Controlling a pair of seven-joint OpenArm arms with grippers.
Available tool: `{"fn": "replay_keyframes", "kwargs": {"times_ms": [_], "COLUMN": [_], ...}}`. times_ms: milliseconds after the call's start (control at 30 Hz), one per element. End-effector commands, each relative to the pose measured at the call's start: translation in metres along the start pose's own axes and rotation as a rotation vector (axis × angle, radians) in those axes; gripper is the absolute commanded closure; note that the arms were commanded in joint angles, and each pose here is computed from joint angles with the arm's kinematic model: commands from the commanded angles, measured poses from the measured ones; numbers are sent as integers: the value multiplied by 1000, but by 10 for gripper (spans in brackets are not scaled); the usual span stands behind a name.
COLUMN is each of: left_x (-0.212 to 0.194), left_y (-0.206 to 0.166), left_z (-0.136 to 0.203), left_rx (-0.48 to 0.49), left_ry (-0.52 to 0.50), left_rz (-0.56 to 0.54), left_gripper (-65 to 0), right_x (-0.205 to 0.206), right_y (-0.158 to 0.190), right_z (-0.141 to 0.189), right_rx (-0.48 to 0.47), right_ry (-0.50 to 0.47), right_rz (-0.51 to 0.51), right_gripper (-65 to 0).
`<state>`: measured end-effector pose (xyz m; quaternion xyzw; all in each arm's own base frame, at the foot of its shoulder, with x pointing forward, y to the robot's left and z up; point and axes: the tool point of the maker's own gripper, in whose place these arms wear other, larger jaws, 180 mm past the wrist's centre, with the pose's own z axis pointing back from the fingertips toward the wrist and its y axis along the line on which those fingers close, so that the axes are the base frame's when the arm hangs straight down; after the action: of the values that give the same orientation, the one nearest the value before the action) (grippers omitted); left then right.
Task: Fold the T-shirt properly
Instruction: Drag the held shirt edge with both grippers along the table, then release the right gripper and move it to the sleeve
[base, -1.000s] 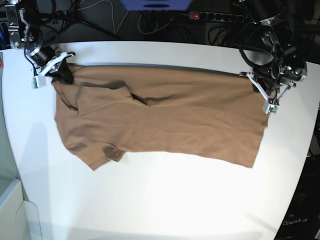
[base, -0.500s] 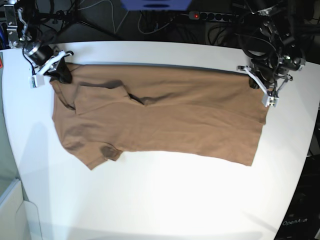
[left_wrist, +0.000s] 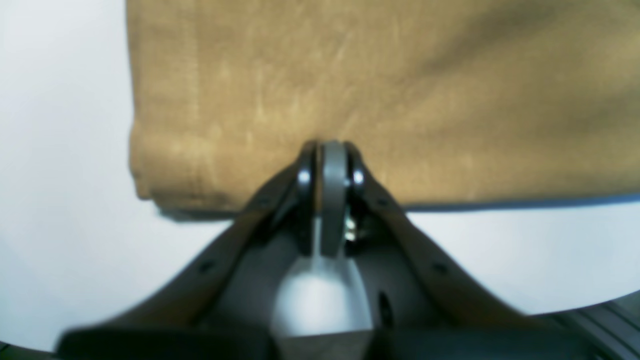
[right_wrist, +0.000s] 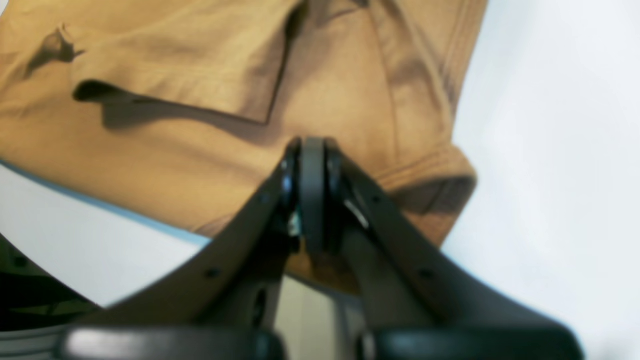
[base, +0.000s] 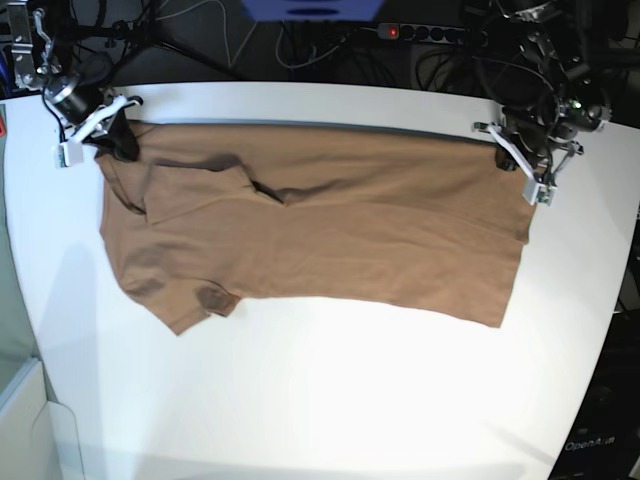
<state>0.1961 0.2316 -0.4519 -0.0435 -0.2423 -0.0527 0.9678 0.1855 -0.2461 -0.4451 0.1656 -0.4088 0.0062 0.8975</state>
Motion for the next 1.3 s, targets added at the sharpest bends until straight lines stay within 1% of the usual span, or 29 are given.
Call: {"fn": "replay_keyframes", "kwargs": {"times_ms": [0, 167, 267, 400, 533, 667, 833, 900, 1067, 1133, 1267], "left_x": [-80, -69, -48, -33, -30, -18, -15, -6, -2, 10, 43], "left_y": [2, 12, 16, 15, 17, 19, 19, 20, 17, 18, 12], "left_z": [6, 9, 15, 23, 23, 21, 23, 22, 21, 29, 51], "left_rx": [33, 59, 87, 109, 117, 121, 121, 124, 121, 139, 184], "left_ry": [337, 297, 242, 197, 193, 170, 163, 146, 133, 98, -10], "left_rz": [-32, 0, -21, -39, -44, -46, -49, -49, -49, -65, -99], "left_gripper": [-19, -19, -19, -19, -19, -18, -18, -18, -18, -18, -18], "right_x": [-25, -1, 11, 28, 37, 42, 51, 54, 54, 54, 54], "right_y": [-13, -1, 8, 20, 23, 16, 2, 0, -1, -1, 0], "right_z": [8, 4, 3, 1, 2, 4, 11, 12, 13, 13, 12], "right_rx": [-49, -18, 3, 32, 37, 17, -22, -28, -29, -29, -28], "right_ry": [130, 51, 20, -20, -36, -48, -72, -77, -78, -78, -77], "right_rz": [45, 75, 91, 116, 136, 134, 134, 138, 140, 140, 138], "right_gripper": [-7, -7, -7, -7, -7, -7, -7, -7, -7, -7, -7]}}
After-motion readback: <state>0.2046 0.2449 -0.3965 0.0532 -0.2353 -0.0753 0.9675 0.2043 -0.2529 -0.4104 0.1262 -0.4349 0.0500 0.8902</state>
